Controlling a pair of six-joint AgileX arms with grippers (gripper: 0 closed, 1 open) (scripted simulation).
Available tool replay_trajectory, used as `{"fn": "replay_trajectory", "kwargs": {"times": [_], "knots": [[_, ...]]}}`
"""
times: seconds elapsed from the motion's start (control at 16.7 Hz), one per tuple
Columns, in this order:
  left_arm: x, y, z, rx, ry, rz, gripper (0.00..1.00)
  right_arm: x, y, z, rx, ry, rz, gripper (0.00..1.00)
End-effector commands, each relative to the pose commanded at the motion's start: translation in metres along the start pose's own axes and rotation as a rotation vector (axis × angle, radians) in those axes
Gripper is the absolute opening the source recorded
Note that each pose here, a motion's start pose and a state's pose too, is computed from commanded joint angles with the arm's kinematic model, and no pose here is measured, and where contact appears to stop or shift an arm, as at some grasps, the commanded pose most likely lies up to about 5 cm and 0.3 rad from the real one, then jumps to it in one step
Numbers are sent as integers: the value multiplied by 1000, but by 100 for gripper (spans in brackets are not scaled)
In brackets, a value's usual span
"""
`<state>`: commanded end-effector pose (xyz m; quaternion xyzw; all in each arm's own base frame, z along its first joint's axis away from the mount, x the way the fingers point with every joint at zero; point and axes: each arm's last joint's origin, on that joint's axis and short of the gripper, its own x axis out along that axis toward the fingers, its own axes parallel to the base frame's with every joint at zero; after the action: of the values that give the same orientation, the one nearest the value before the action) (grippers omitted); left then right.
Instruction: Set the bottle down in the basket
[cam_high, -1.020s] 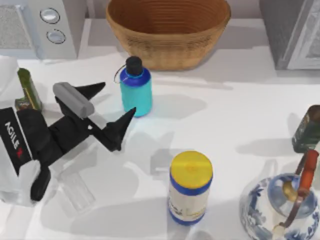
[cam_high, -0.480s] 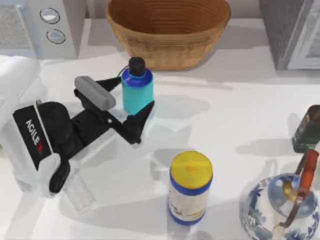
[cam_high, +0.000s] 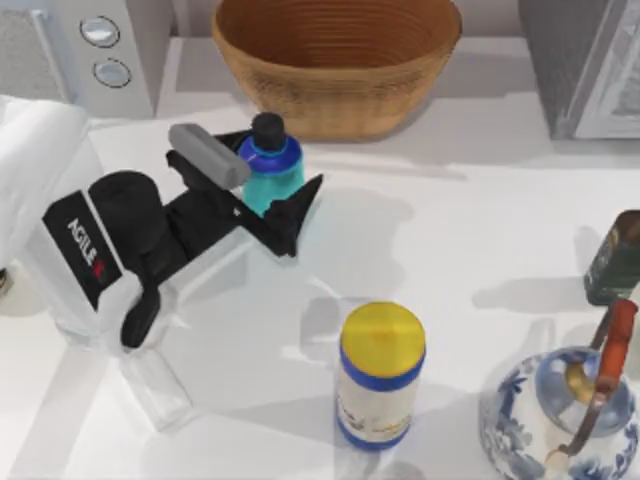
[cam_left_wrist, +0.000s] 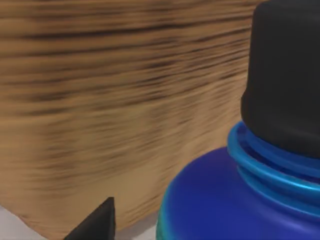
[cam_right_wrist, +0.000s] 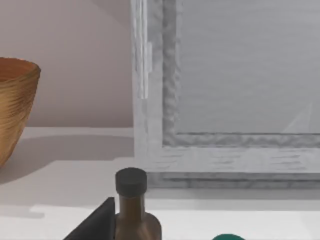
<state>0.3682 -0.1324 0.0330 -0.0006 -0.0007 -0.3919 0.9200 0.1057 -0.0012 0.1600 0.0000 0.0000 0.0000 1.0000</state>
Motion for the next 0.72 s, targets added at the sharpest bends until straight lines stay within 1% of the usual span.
{"fn": "replay_trajectory", "kwargs": {"times": [0.12, 0.72], "knots": [[0, 0, 0, 0, 0, 0, 100, 0, 0, 0, 0, 0, 0, 100], [0, 0, 0, 0, 0, 0, 25, 0, 0, 0, 0, 0, 0, 100]]}}
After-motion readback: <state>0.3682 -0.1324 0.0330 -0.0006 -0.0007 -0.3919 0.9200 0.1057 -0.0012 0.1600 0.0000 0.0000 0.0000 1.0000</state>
